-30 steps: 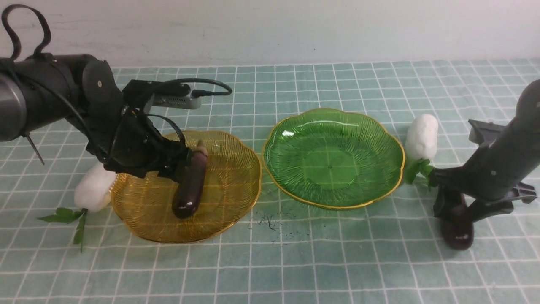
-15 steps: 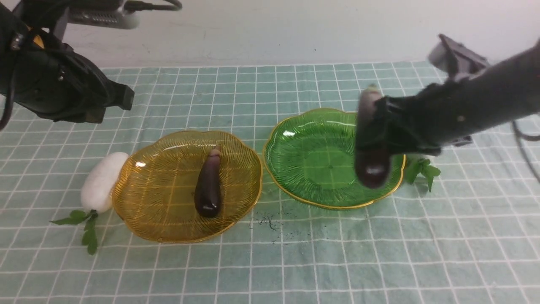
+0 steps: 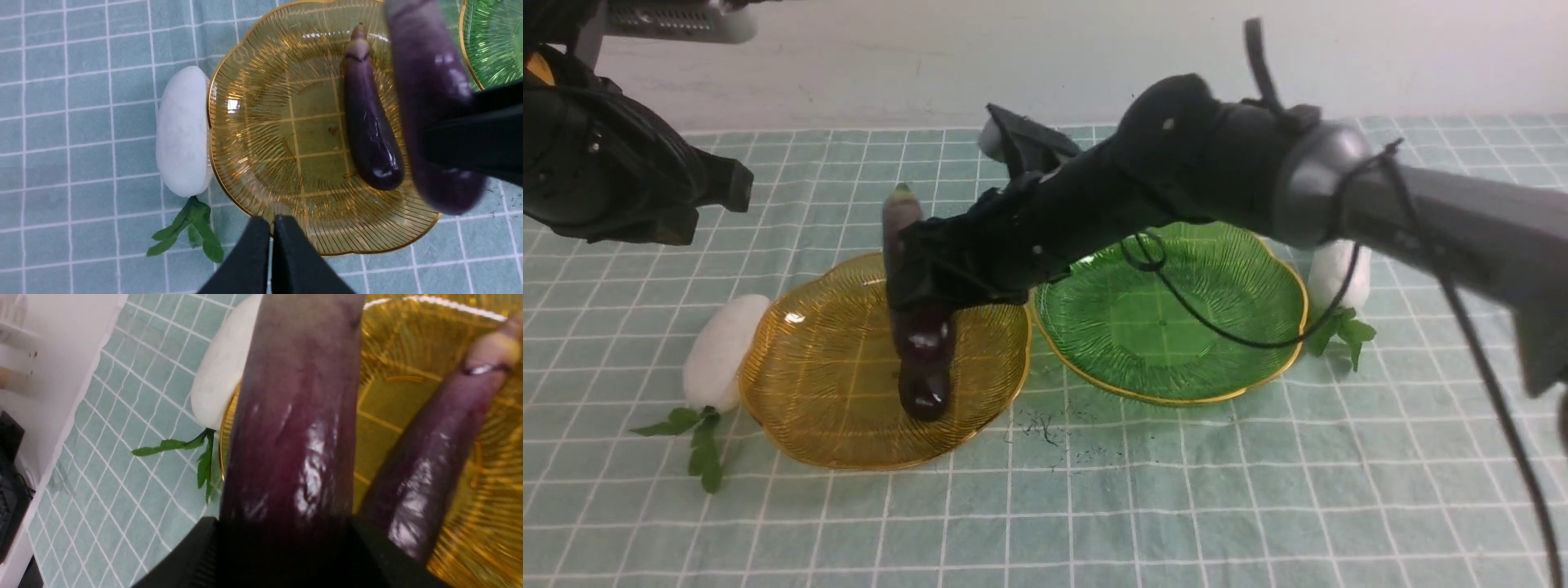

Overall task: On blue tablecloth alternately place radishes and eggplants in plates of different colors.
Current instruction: 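Pick up the eggplant and place it on the yellow plate with the right gripper, then pick up the white radish and place it on the plate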

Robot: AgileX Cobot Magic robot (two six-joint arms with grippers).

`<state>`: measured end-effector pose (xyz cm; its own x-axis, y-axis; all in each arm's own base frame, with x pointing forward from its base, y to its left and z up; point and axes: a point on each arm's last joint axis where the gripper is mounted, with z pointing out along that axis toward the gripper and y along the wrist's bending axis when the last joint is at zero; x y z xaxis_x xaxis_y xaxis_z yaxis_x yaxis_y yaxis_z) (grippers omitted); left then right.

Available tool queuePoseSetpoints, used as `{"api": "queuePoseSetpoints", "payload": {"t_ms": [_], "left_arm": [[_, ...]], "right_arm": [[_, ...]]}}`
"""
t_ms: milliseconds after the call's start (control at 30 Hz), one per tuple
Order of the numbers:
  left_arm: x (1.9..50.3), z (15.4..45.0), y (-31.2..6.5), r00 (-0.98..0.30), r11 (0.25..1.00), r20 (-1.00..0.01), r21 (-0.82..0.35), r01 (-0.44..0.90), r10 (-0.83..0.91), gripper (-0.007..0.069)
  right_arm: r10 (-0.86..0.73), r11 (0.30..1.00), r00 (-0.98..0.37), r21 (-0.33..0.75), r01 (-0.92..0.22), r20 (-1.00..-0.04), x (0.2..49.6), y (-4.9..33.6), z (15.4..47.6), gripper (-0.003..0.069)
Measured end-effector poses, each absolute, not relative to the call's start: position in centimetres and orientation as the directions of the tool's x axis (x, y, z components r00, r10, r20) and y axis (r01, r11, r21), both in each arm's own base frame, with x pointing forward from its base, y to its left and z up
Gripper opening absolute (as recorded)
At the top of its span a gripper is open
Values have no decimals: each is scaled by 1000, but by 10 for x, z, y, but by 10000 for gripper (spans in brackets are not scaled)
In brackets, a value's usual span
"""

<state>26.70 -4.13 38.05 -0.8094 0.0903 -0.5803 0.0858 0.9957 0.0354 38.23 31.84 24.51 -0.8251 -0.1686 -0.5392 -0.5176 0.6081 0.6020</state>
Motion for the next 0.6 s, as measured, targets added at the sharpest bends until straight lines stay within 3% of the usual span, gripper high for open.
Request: {"api": "queuePoseSetpoints", "payload": {"t_ms": [167, 267, 400, 600], "left_arm": [[261, 377, -40, -819, 996, -567, 36, 85, 91, -8], [257, 368, -39, -835, 996, -543, 42, 85, 94, -6], [255, 360, -39, -849, 996, -522, 39, 76, 85, -6], [256, 360, -30, -852, 999, -521, 31, 39, 50, 7]], "right_arm": [[-200, 572, -834, 630, -526, -515, 390, 348, 229, 350], [-214, 561, -847, 648, -515, -487, 392, 352, 230, 421], [-269, 551, -844, 645, -530, -464, 391, 348, 236, 534], [-359, 574, -829, 599, -559, -429, 401, 319, 255, 556]]}}
